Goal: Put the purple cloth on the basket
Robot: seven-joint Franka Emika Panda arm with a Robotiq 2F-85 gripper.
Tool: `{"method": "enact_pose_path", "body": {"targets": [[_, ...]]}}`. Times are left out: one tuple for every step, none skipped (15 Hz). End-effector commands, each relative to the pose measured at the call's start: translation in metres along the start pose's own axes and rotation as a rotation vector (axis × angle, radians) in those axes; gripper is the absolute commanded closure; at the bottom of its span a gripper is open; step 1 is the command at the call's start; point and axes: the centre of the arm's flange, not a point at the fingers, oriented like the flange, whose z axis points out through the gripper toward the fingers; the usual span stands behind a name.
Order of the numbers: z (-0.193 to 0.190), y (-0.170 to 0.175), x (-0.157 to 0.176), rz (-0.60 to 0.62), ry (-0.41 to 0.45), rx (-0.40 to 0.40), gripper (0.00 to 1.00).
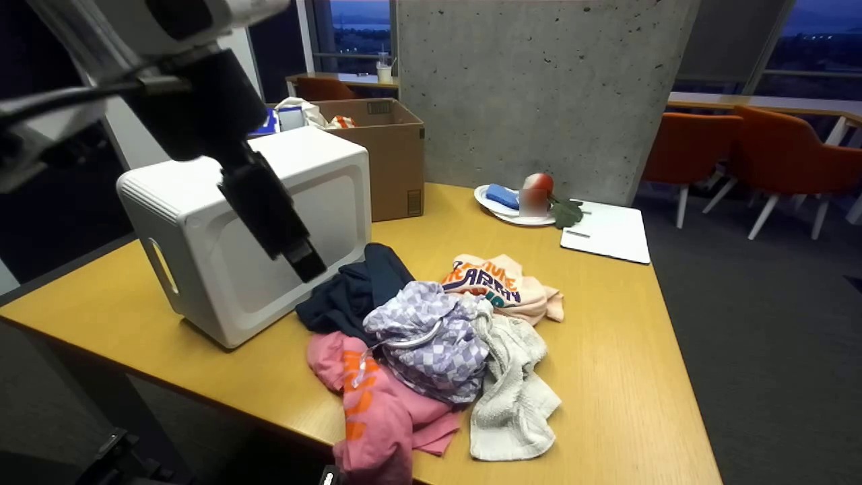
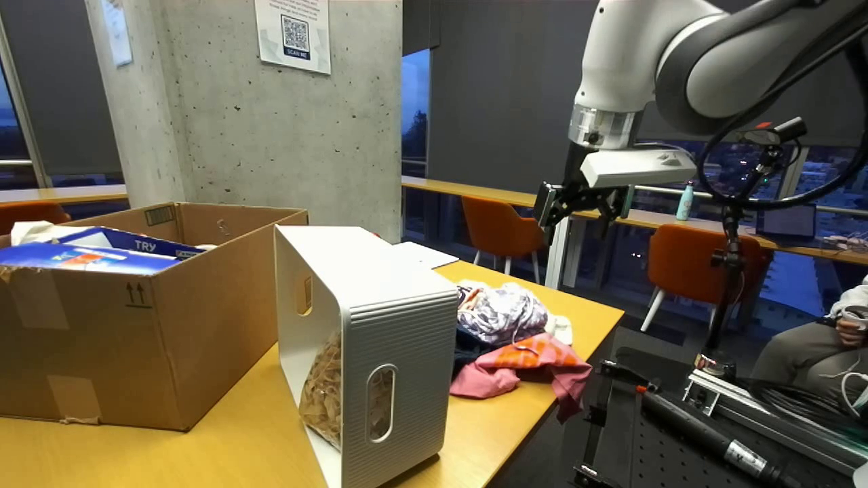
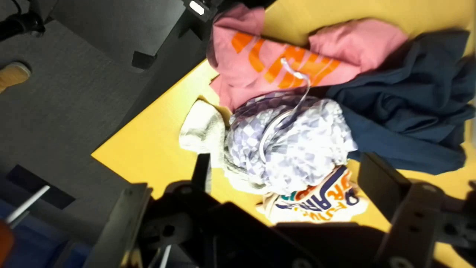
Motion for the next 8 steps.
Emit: {"method": "enact_pose_path", "body": {"targets": [[0.065, 0.006, 0.038, 0.16, 0.043, -0.058, 0.0], [0.082, 0.013, 0.045, 0.194, 0.045, -0.076, 0.0], [0.098, 0.02, 0.053, 0.224, 0.05, -0.097, 0.0], [0.107, 0.025, 0.058, 0.249, 0.058, -0.115, 0.0], [0.126, 0.027, 0.069, 0.271, 0.072, -0.138, 0.0], [0.133, 0.027, 0.075, 0.286, 0.078, -0.156, 0.0], [0.148, 0.024, 0.084, 0.297, 0.087, -0.169, 0.0], [0.158, 0.02, 0.09, 0.3, 0.091, -0.177, 0.0]]}}
